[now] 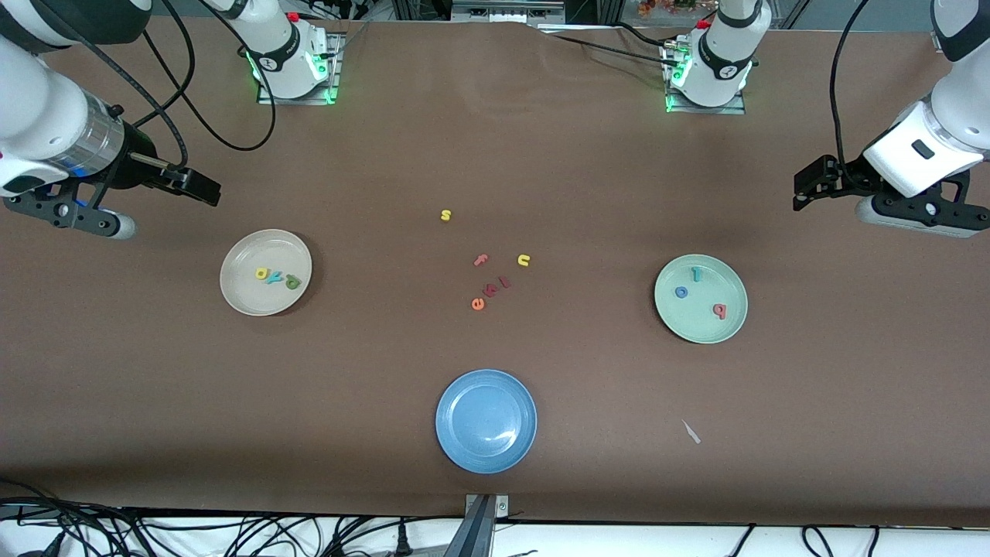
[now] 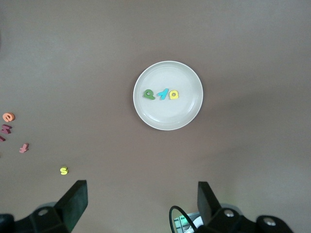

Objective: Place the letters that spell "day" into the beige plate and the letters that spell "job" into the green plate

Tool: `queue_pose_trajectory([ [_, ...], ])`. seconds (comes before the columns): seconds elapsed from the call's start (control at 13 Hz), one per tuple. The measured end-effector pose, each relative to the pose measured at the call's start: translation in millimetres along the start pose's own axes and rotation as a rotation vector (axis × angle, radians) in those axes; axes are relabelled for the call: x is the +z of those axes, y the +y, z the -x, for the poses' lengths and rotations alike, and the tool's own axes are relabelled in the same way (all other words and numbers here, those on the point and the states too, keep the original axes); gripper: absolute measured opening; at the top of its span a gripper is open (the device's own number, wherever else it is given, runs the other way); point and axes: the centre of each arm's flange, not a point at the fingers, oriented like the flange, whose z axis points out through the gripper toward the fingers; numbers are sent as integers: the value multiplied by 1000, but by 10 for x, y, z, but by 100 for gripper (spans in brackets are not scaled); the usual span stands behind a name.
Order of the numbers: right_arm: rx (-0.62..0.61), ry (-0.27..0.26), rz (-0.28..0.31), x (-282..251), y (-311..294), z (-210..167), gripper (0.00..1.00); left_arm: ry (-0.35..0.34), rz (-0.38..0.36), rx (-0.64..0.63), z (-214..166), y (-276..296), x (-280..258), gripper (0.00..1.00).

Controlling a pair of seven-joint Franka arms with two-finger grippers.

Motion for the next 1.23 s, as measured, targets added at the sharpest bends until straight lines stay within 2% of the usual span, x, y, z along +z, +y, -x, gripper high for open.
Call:
queue_pose_trajectory([
  [0.31,-7,4,-1,0,33,-25,100,3,0,-1,-2,0,-15,100],
  [1.23,-180,12,-10,37,255,-186,100,-6,2,-54,21,-263,-42,100],
])
